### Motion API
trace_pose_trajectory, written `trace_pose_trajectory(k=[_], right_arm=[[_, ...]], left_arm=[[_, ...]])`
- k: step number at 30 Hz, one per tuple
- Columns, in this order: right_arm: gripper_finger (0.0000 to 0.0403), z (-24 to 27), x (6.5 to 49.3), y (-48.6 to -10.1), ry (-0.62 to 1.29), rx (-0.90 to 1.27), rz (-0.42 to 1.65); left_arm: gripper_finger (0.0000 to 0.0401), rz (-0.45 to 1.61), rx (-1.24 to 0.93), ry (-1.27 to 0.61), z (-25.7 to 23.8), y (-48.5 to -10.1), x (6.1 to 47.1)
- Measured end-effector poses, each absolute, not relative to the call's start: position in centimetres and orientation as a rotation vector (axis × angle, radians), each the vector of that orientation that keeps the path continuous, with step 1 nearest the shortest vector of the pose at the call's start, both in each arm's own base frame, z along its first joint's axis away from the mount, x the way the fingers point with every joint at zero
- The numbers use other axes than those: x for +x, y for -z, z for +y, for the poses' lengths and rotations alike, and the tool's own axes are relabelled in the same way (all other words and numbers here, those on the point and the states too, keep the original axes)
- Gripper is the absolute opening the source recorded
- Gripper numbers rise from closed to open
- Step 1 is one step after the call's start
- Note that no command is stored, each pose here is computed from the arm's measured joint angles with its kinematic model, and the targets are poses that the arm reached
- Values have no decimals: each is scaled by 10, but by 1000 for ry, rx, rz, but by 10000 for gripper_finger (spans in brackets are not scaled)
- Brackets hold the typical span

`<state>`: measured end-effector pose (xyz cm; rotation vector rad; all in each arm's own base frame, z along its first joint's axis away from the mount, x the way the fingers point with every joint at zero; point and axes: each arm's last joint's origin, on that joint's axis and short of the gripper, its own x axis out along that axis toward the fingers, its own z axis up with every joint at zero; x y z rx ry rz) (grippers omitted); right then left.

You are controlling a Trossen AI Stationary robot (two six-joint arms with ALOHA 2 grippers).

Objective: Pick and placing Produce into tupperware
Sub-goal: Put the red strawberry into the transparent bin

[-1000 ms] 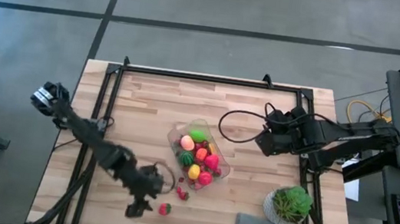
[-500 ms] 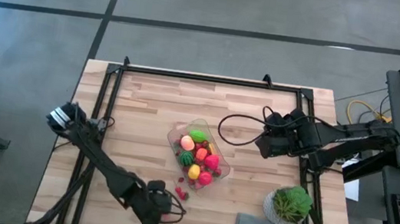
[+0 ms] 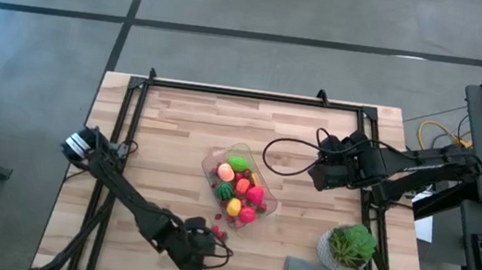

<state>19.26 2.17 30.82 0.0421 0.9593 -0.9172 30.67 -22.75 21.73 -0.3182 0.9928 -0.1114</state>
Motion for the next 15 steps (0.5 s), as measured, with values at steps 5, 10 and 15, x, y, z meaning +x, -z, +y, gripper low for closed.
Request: trace_pose_trajectory(k=[5, 10, 15], right_arm=[[238, 22, 193, -308, 917, 42, 959], [238, 22, 193, -308, 917, 41, 960], [238, 22, 192, -307, 917, 34, 966]], left_arm=[[174, 996, -310, 80, -225, -214, 307], [190, 1092, -311, -9, -217, -212, 298], [244, 1117, -303, -29, -215, -211, 296]])
